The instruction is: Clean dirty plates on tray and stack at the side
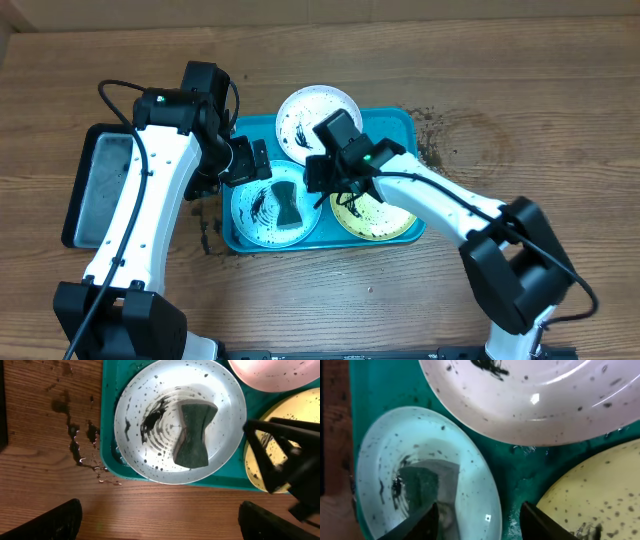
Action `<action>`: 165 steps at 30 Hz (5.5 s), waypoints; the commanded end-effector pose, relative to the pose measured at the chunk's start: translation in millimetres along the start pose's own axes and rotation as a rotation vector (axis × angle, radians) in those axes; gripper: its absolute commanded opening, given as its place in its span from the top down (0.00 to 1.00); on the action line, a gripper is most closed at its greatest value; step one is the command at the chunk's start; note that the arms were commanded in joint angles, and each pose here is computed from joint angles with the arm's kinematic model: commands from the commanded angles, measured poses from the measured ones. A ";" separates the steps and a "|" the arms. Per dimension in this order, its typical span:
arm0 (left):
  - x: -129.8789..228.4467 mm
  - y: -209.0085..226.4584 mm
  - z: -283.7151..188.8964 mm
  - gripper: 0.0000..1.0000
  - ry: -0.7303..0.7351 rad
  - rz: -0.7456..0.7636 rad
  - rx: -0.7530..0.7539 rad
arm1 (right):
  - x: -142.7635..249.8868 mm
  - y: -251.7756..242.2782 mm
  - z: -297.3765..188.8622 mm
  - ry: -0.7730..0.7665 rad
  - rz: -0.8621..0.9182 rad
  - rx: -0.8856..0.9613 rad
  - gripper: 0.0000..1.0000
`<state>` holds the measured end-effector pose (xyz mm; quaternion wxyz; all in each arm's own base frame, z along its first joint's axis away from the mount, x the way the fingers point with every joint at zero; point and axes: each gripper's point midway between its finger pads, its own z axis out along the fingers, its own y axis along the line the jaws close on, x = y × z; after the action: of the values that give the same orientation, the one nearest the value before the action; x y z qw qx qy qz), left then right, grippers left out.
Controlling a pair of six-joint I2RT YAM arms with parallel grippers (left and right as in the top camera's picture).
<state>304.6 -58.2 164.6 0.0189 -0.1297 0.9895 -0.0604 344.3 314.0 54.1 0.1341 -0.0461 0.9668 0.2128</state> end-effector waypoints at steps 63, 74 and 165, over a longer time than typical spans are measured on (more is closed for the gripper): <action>15.8 -21.1 123.5 0.34 -0.013 0.154 0.174 | 35.3 -0.6 33.7 0.109 0.005 0.028 0.96; 1.0 -34.7 133.2 0.39 -0.067 0.142 0.192 | 40.3 -4.5 33.0 0.129 0.036 0.046 0.96; -90.1 81.5 -58.8 0.96 -0.495 -0.325 -0.283 | 2.9 32.8 -25.6 0.047 -0.040 0.004 0.96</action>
<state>372.1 23.4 178.2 0.1848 -0.2357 0.9446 0.1339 312.9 319.2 31.3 0.0566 -0.0438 0.9825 0.1719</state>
